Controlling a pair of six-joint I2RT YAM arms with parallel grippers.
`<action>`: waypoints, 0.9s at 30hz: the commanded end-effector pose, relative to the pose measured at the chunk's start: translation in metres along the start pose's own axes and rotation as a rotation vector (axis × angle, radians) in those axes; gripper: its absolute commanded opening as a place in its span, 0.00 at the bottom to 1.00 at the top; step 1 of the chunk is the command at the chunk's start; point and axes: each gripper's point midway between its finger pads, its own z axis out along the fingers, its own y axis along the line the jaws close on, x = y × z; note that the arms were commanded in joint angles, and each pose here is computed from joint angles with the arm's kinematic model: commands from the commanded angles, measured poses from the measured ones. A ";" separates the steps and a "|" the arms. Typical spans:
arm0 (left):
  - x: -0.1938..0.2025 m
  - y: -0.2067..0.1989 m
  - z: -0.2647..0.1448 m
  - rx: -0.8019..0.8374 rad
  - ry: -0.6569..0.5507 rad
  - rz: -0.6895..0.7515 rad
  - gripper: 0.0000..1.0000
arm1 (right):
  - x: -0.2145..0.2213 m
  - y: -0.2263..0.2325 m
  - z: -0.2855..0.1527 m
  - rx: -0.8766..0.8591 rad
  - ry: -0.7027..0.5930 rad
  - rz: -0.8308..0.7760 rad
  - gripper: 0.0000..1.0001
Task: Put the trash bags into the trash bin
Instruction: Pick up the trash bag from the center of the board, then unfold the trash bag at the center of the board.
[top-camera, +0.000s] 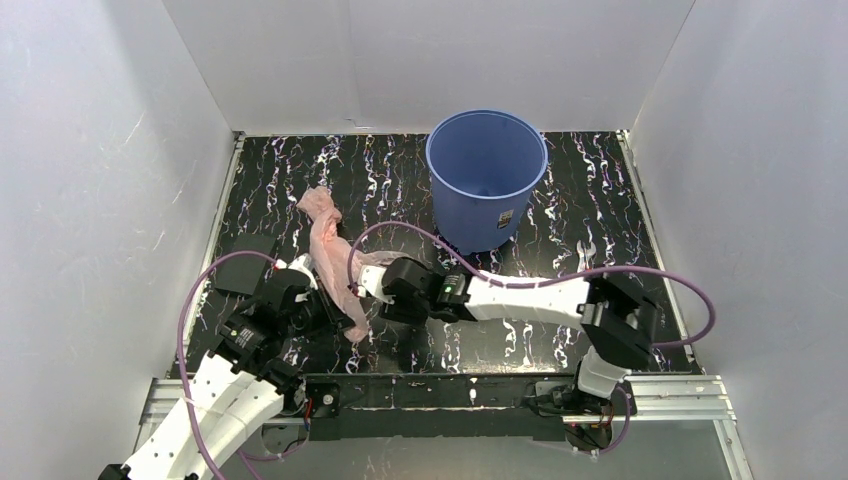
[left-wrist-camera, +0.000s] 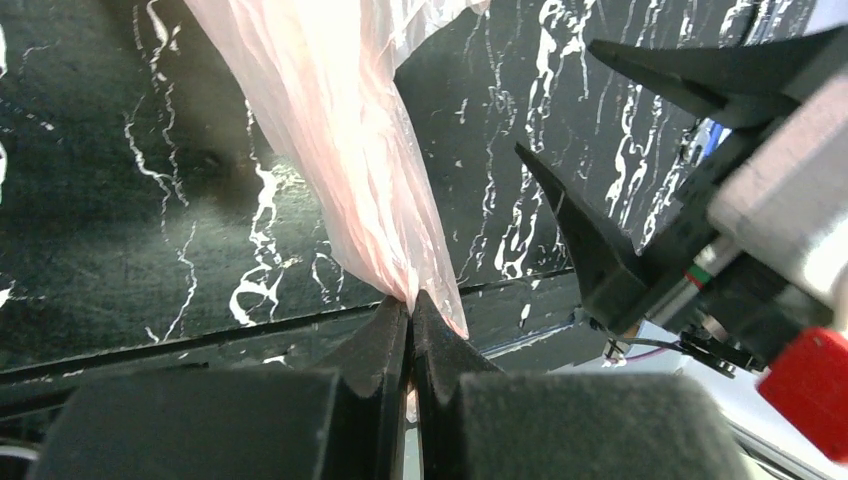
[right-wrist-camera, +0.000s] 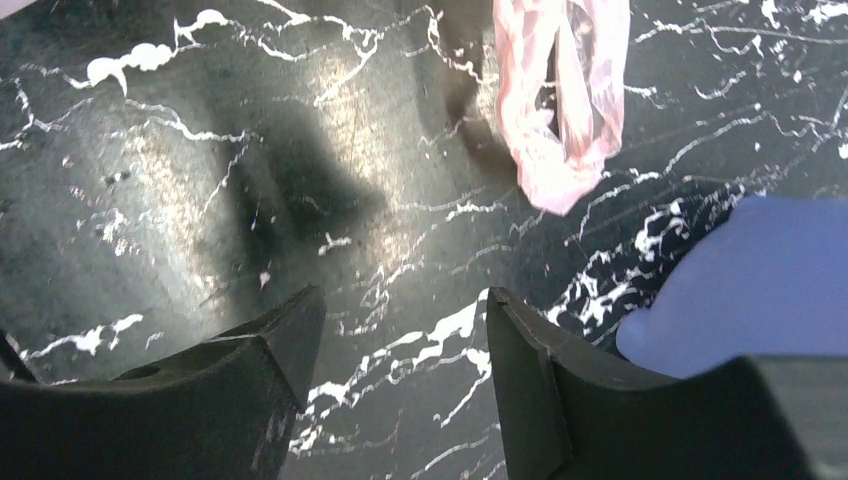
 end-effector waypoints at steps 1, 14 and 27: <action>0.001 0.011 -0.010 -0.059 -0.008 -0.011 0.00 | -0.039 -0.015 0.019 -0.012 -0.101 -0.051 0.68; 0.001 0.018 -0.017 -0.090 -0.033 -0.014 0.00 | -0.060 -0.025 0.078 -0.110 -0.246 -0.124 0.58; -0.001 0.023 -0.018 -0.112 -0.047 -0.007 0.00 | -0.053 -0.039 0.100 -0.010 -0.205 -0.098 0.29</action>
